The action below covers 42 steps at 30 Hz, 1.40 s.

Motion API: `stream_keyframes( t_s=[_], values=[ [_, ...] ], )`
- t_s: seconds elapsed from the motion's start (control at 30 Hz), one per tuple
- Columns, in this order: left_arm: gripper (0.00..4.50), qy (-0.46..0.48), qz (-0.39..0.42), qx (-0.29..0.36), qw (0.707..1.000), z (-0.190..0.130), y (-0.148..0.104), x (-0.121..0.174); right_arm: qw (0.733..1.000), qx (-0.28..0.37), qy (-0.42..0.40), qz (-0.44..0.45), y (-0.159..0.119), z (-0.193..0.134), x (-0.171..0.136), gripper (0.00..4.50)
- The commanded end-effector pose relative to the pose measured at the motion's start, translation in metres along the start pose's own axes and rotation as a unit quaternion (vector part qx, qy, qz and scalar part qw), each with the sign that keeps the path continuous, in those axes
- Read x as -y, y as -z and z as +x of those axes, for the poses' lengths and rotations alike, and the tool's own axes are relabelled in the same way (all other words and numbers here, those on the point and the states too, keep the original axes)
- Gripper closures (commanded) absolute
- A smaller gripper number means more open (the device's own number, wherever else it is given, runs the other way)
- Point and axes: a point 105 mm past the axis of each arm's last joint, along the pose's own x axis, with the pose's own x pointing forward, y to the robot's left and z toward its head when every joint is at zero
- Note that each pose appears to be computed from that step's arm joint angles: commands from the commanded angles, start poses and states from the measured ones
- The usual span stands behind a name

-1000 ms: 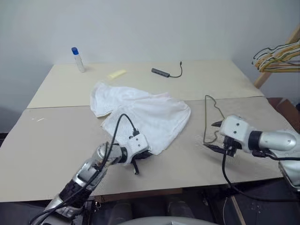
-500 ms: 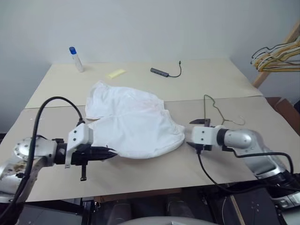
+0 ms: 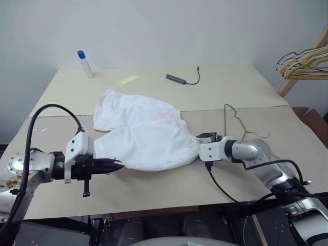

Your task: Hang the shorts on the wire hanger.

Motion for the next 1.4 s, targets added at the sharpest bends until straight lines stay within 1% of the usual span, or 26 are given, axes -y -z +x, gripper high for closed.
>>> stream_keyframes(
  t_s=[0.03, 0.2, 0.23, 0.27, 0.37, 0.43, 0.57, 0.7, 0.73, 0.8, 0.87, 0.93, 0.97, 1.03, 1.13, 1.2, 1.27, 1.3, 1.4],
  values=[
    [4.5, -0.011, 0.016, 0.001, 1.0, -0.008, -0.006, -0.003, 1.0, 0.01, 0.006, -0.022, -0.004, 0.0, 0.006, 2.03],
    [4.5, -0.017, 0.008, -0.012, 1.0, -0.011, 0.002, -0.004, 1.0, 0.009, 0.012, -0.022, -0.004, 0.003, 0.005, 3.89],
    [4.5, -0.018, 0.006, -0.018, 1.0, -0.012, 0.005, -0.004, 1.0, 0.008, 0.01, -0.027, -0.004, 0.003, 0.005, 4.23],
    [4.5, -0.019, 0.009, -0.028, 0.999, -0.013, 0.008, -0.005, 0.999, 0.006, 0.007, -0.031, -0.004, 0.001, 0.004, 4.46],
    [4.5, -0.018, 0.025, -0.067, 0.997, -0.015, 0.022, -0.005, 0.999, 0.001, -0.01, -0.047, -0.006, -0.006, -0.001, 4.46],
    [4.5, -0.009, 0.026, -0.092, 0.995, -0.019, 0.035, -0.002, 0.998, 0.001, -0.046, -0.048, -0.01, -0.016, -0.012, 4.46],
    [4.5, 0.028, 0.024, -0.124, 0.992, -0.029, 0.049, 0.008, 0.993, -0.004, -0.096, -0.061, -0.019, -0.03, -0.033, 4.46],
    [4.5, 0.051, 0.05, -0.201, 0.977, -0.042, 0.074, 0.013, 0.991, 0.005, -0.122, -0.059, -0.032, -0.036, -0.045, 4.46],
    [4.5, 0.053, 0.056, -0.209, 0.975, -0.043, 0.078, 0.013, 0.99, 0.008, -0.13, -0.059, -0.034, -0.037, -0.049, 4.46],
    [4.5, 0.05, 0.059, -0.204, 0.976, -0.041, 0.079, 0.012, 0.99, 0.013, -0.133, -0.05, -0.038, -0.035, -0.054, 4.46],
    [4.01, 0.056, 0.059, -0.195, 0.977, -0.038, 0.078, 0.013, 0.99, 0.017, -0.134, -0.051, -0.04, -0.035, -0.055, 4.5],
    [3.47, 0.08, 0.058, -0.194, 0.976, -0.039, 0.079, 0.02, 0.986, 0.019, -0.156, -0.049, -0.041, -0.041, -0.059, 4.0],
    [3.19, 0.084, 0.058, -0.196, 0.975, -0.04, 0.08, 0.021, 0.986, 0.019, -0.163, -0.044, -0.041, -0.044, -0.06, 3.82],
    [2.51, 0.086, 0.059, -0.206, 0.973, -0.043, 0.084, 0.021, 0.984, 0.023, -0.175, -0.031, -0.042, -0.051, -0.06, 3.13],
    [1.51, 0.085, 0.06, -0.234, 0.967, -0.054, 0.09, 0.019, 0.981, 0.062, -0.181, 0.028, -0.051, -0.066, -0.053, 2.09],
    [0.8, 0.071, 0.06, -0.236, 0.967, -0.062, 0.088, 0.012, 0.983, 0.074, -0.144, 0.092, -0.051, -0.074, -0.034, 1.33],
    [0.17, 0.062, 0.061, -0.229, 0.969, -0.065, 0.083, 0.008, 0.982, 0.069, -0.109, 0.141, -0.046, -0.077, -0.018, 0.63],
    [0.0, 0.053, 0.065, -0.225, 0.971, -0.067, 0.08, 0.004, 0.978, 0.058, -0.092, 0.176, -0.04, -0.078, -0.01, 0.32],
    [0.0, 0.019, 0.072, -0.189, 0.979, -0.069, 0.064, -0.01, 0.954, 0.005, -0.023, 0.298, -0.012, -0.075, 0.014, 0.32]
  ],
)
